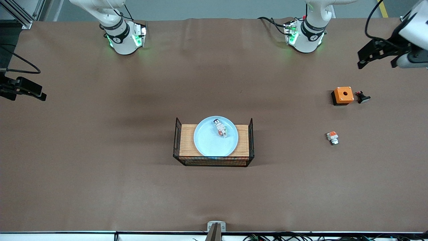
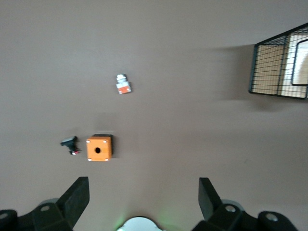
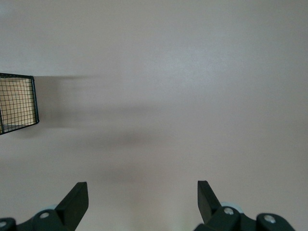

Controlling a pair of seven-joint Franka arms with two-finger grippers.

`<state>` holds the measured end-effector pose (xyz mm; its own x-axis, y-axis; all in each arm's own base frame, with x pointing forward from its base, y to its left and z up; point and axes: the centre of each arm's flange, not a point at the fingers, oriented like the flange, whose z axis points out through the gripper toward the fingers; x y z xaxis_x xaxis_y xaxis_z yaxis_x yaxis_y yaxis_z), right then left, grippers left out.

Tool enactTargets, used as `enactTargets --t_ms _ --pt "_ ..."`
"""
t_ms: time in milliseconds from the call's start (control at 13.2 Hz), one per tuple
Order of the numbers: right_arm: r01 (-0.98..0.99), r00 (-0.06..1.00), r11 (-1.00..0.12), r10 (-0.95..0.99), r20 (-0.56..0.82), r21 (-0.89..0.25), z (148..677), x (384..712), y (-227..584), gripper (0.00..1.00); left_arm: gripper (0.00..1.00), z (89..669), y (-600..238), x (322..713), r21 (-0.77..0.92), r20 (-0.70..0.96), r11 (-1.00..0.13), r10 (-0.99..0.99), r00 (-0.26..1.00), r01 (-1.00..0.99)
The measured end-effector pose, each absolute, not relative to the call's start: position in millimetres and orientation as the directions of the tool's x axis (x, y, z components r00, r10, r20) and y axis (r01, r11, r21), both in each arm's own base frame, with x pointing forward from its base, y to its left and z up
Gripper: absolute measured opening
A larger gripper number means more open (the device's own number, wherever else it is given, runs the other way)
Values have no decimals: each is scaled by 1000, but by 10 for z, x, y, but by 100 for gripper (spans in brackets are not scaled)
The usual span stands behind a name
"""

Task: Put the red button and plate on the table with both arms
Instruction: 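Reach the left gripper over the white button on the blue plate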

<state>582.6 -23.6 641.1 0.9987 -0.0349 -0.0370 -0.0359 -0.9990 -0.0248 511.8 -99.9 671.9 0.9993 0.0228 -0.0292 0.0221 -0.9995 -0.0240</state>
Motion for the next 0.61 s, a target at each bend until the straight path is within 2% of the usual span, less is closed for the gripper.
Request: enactTargets --t_ms 379,606 --pt "-32 999 -999 -31 -36 -25 6413 5827 -220 100 100 6068 -2137 5476 71 -35 -978 194 980 196" --pt "-21 999 -999 -20 -38 -26 6411 5827 -166 100 100 5789 -2818 5602 140 -57 -917 369 928 373"
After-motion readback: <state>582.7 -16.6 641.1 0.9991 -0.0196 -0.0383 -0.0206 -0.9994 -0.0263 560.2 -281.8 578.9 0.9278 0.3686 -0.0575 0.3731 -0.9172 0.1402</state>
